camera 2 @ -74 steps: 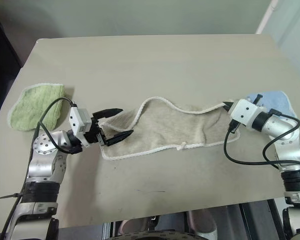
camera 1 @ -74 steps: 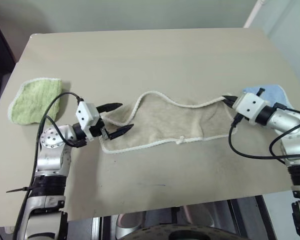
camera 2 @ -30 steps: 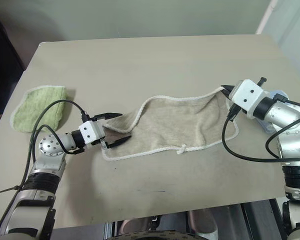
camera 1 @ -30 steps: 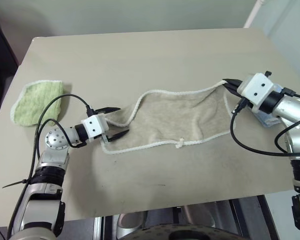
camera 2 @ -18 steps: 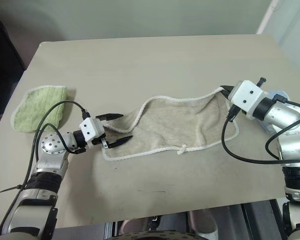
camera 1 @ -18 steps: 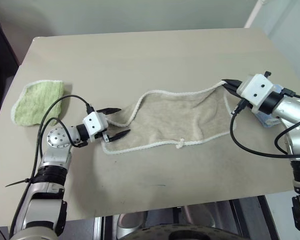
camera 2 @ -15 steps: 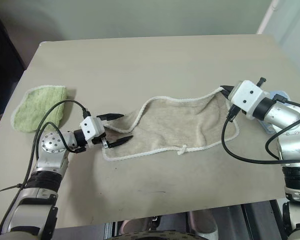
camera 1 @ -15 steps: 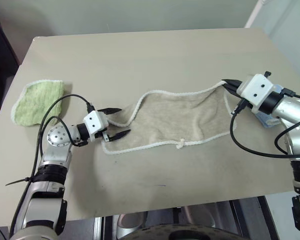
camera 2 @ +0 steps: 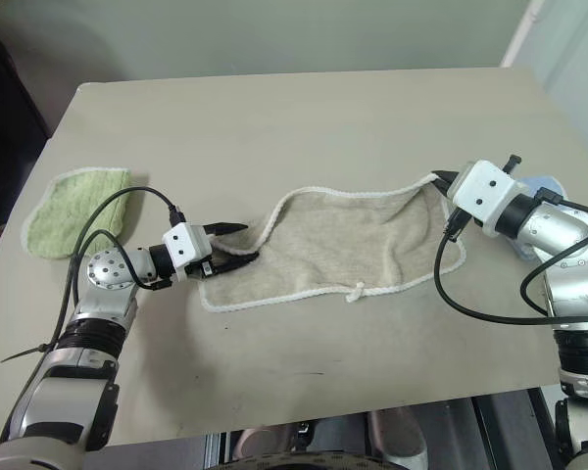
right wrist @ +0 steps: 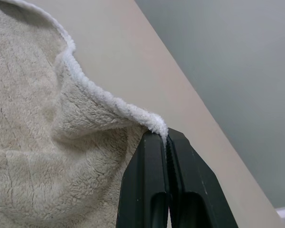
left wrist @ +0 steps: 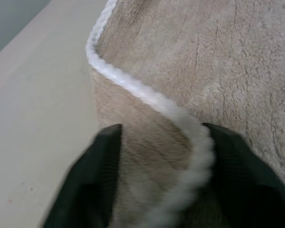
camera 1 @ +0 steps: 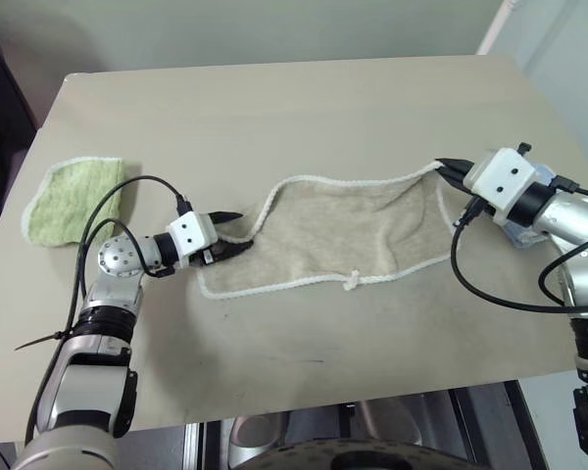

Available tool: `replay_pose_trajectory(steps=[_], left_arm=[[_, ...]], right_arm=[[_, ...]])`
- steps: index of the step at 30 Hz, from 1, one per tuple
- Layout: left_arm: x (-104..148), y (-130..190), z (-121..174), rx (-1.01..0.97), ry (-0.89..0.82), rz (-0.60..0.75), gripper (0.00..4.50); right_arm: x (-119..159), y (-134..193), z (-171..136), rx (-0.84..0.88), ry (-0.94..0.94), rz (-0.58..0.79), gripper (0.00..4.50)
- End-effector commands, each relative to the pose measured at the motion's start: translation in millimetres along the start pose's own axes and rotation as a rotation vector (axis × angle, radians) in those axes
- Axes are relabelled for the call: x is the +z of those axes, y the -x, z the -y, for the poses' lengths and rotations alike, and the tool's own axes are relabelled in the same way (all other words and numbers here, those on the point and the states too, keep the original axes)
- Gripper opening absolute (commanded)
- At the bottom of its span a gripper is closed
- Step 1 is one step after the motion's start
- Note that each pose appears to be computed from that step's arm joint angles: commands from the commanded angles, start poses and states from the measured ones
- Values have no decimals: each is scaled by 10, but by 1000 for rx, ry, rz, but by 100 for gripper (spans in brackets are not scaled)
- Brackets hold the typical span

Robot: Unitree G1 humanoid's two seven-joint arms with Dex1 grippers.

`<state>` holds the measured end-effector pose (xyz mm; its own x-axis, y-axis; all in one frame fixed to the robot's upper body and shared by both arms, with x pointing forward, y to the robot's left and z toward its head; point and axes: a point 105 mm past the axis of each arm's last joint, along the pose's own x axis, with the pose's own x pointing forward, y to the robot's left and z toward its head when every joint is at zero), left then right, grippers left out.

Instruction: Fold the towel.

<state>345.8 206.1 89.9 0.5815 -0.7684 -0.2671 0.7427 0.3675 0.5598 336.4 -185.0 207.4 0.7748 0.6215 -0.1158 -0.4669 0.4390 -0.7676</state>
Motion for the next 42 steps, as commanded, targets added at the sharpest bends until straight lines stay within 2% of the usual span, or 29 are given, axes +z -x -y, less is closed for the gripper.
replay_pose_trajectory(steps=[1, 4, 5, 12, 21, 33, 38, 42], left_arm=[[-55, 32, 21, -4, 34, -5, 131], [-29, 55, -6, 9, 72, 24, 22], [-27, 74, -20, 14, 79, 25, 5], [30, 172, -261, 129, 149, 59, 5], [299, 146, -771, 369, 219, 189, 5], [539, 127, -1377, 540, 243, 211, 5], [782, 58, -1585, 566, 312, 331, 5], [889, 93, -1810, 665, 295, 284, 5]], right_arm=[[136, 74, 141, -56, 52, 26, 0], [135, 83, 141, -56, 54, 22, 0], [136, 85, 140, -56, 54, 21, 0], [131, 81, 138, -55, 53, 17, 0], [91, 123, 282, -91, 54, 0, 0], [-44, 237, 686, -184, 47, -30, 0], [-224, 157, 1031, -276, 43, -76, 0], [-285, 99, 1258, -321, 87, -104, 0]])
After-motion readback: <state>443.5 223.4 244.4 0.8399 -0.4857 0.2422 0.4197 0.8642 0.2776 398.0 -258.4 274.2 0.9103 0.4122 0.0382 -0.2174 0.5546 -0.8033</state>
